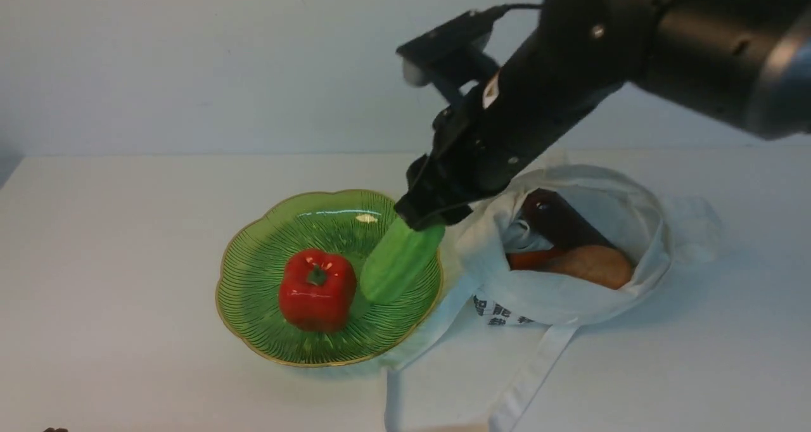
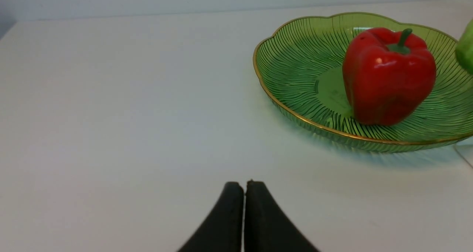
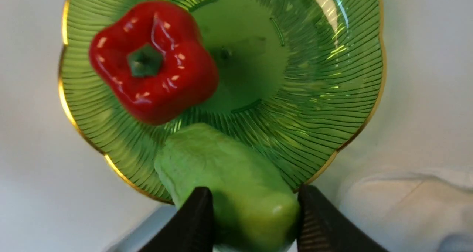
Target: Take vegetables from cloth bag on white table place on plate.
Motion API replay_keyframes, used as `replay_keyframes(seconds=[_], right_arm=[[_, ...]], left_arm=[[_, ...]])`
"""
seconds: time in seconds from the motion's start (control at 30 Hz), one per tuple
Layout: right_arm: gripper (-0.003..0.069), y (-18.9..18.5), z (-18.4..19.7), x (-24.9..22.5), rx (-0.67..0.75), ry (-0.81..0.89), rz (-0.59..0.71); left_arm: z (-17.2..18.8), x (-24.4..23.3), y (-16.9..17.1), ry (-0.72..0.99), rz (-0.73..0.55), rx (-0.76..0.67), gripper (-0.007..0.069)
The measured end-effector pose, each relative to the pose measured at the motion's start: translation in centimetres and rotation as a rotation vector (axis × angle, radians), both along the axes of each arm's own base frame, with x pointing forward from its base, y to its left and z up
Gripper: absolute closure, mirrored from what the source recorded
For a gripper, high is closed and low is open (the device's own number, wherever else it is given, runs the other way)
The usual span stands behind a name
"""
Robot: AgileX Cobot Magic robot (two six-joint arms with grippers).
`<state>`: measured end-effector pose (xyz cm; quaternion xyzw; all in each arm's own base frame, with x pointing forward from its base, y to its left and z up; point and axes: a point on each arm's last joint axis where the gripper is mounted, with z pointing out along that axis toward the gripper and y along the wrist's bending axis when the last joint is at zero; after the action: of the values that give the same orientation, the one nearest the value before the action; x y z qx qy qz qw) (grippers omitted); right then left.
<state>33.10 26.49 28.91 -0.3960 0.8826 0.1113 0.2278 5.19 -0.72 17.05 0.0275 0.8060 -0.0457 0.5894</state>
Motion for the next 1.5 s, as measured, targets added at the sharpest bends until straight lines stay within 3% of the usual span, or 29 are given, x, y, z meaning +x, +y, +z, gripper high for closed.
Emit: replay_keyframes(seconds=[0.27,0.43,0.53,0.63,0.8,1.0,1.1,1.17,1.3,1.33,1.4,1.5], right_arm=[[0.0391,1.4,-3.8,2.0,-0.041,0.025,-0.012],[0.0391,1.8,-4.2,2.5,-0.028,-0.017,-0.013],[0.0343,1.9,-3.9,3.0,-0.017,-0.081,-0.015],[0.0248,1.8,-3.5,3.6,-0.018,-0.146,-0.04],[0.0127,1.6,-3.5,3.8,-0.009,-0.139,-0.109],[0.0099,0.9,-2.4,3.1,-0.052,-0.122,-0.111],[0.0134,-0.1,-0.1,2.2,-0.078,-0.145,-0.111],[0.0204,-1.3,2.5,1.3,-0.086,-0.184,-0.128],[0.0443,-4.3,9.1,-1.6,-0.055,-0.307,-0.179],[0.0443,-4.3,9.1,-1.6,-0.06,-0.308,-0.179],[0.0591,-6.5,12.8,-4.0,-0.016,-0.36,-0.233],[0.0652,-8.8,16.1,-6.8,0.049,-0.391,-0.286]], left_arm=[[0.0,0.0,0.0,0.0,0.0,0.0,0.0634],[0.0,0.0,0.0,0.0,0.0,0.0,0.0634],[0.0,0.0,0.0,0.0,0.0,0.0,0.0634],[0.0,0.0,0.0,0.0,0.0,0.0,0.0634],[0.0,0.0,0.0,0.0,0.0,0.0,0.0634],[0.0,0.0,0.0,0.0,0.0,0.0,0.0634],[0.0,0.0,0.0,0.0,0.0,0.0,0.0634],[0.0,0.0,0.0,0.0,0.0,0.0,0.0634],[0.0,0.0,0.0,0.0,0.0,0.0,0.0634],[0.0,0.0,0.0,0.0,0.0,0.0,0.0634],[0.0,0.0,0.0,0.0,0.0,0.0,0.0634],[0.0,0.0,0.0,0.0,0.0,0.0,0.0634]])
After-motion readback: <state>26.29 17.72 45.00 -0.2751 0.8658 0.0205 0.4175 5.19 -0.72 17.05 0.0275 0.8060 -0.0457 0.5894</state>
